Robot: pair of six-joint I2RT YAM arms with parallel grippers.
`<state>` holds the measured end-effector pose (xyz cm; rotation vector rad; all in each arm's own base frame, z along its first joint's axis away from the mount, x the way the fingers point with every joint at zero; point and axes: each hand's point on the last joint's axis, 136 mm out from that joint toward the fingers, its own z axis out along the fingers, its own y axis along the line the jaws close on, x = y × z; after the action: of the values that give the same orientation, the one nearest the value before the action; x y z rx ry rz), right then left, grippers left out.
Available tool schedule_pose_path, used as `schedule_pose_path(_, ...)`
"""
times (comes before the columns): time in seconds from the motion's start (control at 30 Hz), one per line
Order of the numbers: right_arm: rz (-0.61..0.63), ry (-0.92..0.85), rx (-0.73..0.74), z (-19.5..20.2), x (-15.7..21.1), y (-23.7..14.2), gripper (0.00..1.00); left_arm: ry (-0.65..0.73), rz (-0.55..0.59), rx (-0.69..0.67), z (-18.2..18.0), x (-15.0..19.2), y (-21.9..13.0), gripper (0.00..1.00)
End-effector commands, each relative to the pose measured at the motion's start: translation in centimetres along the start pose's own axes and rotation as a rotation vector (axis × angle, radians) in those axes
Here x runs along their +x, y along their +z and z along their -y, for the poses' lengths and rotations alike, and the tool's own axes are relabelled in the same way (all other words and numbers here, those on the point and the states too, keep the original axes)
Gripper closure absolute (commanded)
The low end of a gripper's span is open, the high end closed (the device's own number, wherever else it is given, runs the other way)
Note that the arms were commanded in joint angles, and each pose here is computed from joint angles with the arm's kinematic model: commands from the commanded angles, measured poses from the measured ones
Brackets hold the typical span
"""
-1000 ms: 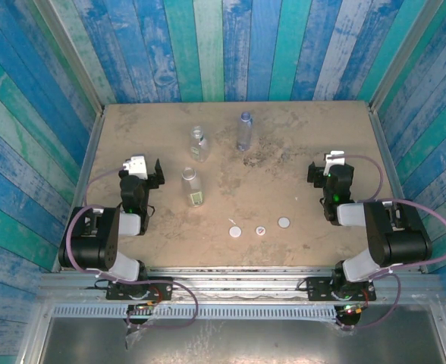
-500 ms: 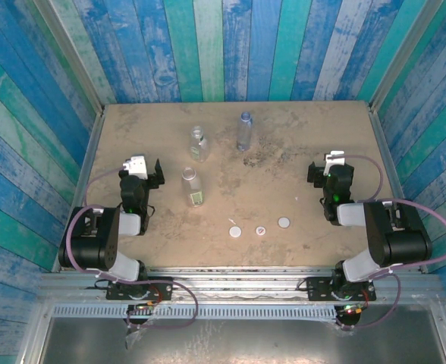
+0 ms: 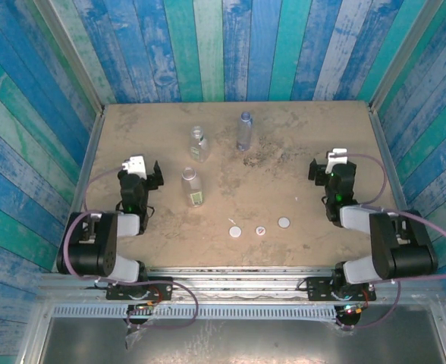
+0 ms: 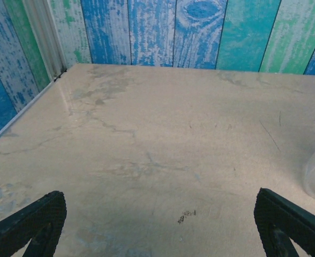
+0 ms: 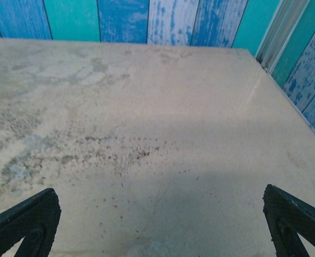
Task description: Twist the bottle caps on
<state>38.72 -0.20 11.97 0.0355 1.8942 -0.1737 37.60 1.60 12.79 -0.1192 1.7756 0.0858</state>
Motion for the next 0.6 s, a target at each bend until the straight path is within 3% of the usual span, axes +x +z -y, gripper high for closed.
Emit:
schedule_pose_path(0.0,0.0,-0.032,-0.035,-0.4,-1.3,-0.8,0.0,-0.033,0.069,-0.05,-0.9,-3.8,-1.0,0.06)
schedule_pose_path(0.37,0.04,-0.106,-0.247,-3.7,-7.2,-5.1,0.0,-0.049,0.162,0.077,1.0,-13.3,-4.5,0.06)
schedule_pose_path(0.57,0.014,-0.205,-0.422,-8.7,-8.5,-8.0,0.0,0.01,0.186,0.263,6.1,-17.3,-7.4,0.06)
